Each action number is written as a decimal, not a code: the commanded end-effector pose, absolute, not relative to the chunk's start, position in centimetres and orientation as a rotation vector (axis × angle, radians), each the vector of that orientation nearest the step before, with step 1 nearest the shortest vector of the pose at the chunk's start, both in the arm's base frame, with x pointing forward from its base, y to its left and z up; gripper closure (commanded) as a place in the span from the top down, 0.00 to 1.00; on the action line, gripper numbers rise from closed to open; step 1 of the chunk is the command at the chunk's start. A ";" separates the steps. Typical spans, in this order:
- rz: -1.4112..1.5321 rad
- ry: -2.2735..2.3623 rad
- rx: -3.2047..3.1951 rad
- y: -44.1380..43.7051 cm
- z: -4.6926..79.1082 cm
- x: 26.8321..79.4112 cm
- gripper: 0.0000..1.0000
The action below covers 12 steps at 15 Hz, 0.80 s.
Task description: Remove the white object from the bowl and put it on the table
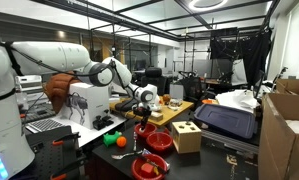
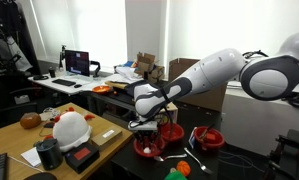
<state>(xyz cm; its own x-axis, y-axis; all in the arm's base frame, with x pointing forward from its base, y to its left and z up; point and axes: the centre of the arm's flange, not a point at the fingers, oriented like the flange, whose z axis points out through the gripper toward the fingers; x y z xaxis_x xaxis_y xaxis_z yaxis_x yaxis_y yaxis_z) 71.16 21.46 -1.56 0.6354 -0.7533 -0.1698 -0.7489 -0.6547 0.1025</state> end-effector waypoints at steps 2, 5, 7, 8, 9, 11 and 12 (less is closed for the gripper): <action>-0.282 -1.300 2.822 22.3 -3.1 74.7 0.01; -0.275 -1.300 2.837 22.0 -1.8 74.5 0.00; -0.270 -1.291 2.844 22.0 -1.3 74.6 0.07; -0.267 -1.281 2.850 21.9 -1.2 74.7 0.28; -0.265 -1.275 2.854 21.9 -1.1 74.7 0.33; -0.268 -1.257 2.859 21.9 -1.3 74.6 0.49; -0.271 -1.247 2.863 21.9 -1.4 74.5 0.56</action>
<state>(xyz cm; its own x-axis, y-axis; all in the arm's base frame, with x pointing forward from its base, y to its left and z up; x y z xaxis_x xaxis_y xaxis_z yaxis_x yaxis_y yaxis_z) 71.90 21.42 -0.37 0.6496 -0.7429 -0.1616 -0.7419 -0.6658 0.0788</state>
